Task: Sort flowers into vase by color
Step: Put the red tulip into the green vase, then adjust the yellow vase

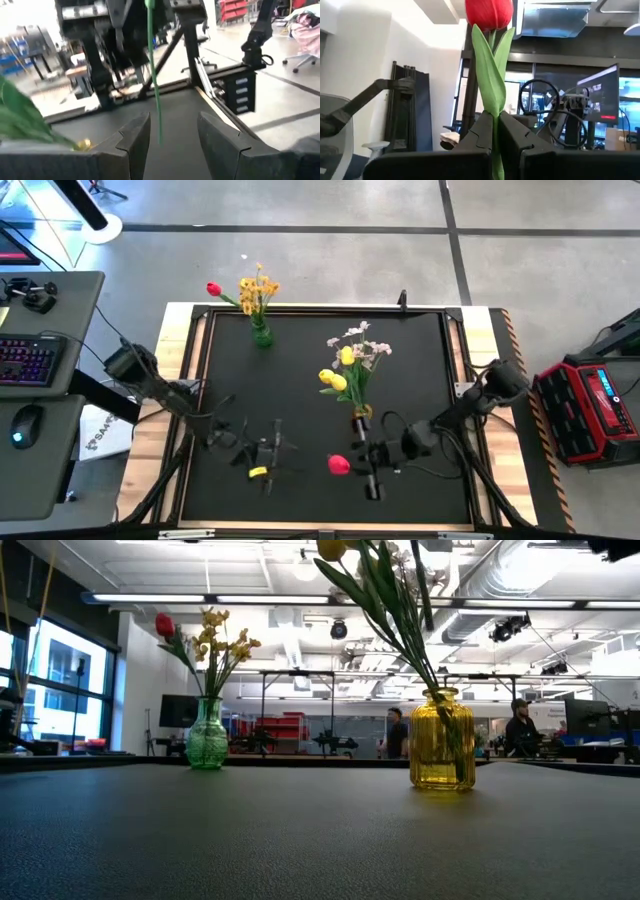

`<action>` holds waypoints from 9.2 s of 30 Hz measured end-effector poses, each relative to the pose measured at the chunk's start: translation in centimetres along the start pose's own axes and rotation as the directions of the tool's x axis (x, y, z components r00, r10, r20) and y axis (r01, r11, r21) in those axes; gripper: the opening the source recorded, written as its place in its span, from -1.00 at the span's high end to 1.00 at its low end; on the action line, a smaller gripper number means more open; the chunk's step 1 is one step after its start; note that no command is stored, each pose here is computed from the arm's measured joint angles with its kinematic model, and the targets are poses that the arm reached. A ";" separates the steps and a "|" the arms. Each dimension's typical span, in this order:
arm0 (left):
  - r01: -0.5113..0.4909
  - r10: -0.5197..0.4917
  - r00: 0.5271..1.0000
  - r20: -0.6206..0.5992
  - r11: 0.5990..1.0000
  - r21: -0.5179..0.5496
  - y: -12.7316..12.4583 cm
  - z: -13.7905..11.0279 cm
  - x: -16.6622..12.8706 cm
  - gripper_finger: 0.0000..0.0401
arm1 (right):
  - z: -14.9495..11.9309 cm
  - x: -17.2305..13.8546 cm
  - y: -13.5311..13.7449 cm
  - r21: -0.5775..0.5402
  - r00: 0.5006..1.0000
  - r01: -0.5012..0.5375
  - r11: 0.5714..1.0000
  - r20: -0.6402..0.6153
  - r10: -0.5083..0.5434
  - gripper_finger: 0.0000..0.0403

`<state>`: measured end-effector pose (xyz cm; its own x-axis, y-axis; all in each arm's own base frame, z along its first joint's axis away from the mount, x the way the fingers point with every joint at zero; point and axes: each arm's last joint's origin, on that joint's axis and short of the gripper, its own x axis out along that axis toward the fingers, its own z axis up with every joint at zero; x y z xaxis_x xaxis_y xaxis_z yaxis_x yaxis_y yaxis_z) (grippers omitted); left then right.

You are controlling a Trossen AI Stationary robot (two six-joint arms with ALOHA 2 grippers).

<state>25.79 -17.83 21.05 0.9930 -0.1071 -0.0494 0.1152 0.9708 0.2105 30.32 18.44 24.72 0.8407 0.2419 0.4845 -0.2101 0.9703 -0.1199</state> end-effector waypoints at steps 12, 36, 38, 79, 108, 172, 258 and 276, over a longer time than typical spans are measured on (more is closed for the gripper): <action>0.023 -0.013 0.988 0.154 0.998 -0.058 2.8 2.1 6.1 0.25 | -0.4 0.1 -0.3 0.027 1.000 0.007 1.000 -0.011 -0.007 1.00; 0.034 -0.031 0.988 0.153 0.999 -0.021 0.7 3.1 8.3 0.72 | -0.9 -0.2 0.4 0.014 0.994 0.056 0.998 -0.100 -0.054 1.00; -0.001 -0.001 0.991 0.130 1.000 0.015 0.2 3.0 8.1 0.74 | -0.9 -0.2 0.6 0.014 0.993 0.050 0.999 -0.106 -0.048 1.00; -0.083 0.078 0.990 0.121 0.996 0.040 -0.7 3.3 7.5 0.55 | -1.2 -0.4 0.8 0.004 0.982 0.109 0.994 -0.158 -0.106 1.00; -0.330 0.348 0.936 -0.055 0.921 0.204 -2.6 4.5 4.3 1.00 | -1.4 -0.7 1.1 0.042 0.950 0.176 0.984 -0.271 -0.158 0.46; -0.935 0.830 0.308 -0.465 0.354 0.013 27.3 -0.8 -13.4 0.95 | 0.0 -2.1 2.6 0.006 0.844 0.291 0.957 -0.472 -0.254 0.18; -0.297 0.219 0.950 -0.221 0.850 -0.435 5.8 -4.0 -6.5 0.16 | -2.3 -8.9 -4.7 -0.290 0.130 0.673 0.680 -0.859 -0.495 -0.59; -0.297 0.218 0.951 -0.221 0.847 -0.441 5.8 -4.0 -6.5 0.16 | -6.1 -8.3 -5.0 -0.348 0.111 0.561 0.751 -0.867 -0.485 -0.30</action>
<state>19.93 -10.69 18.70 0.9634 0.1573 -0.2172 -0.2086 0.9486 -0.2381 27.45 11.56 16.03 0.6284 -0.4428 -0.6396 0.4874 0.8649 -0.1199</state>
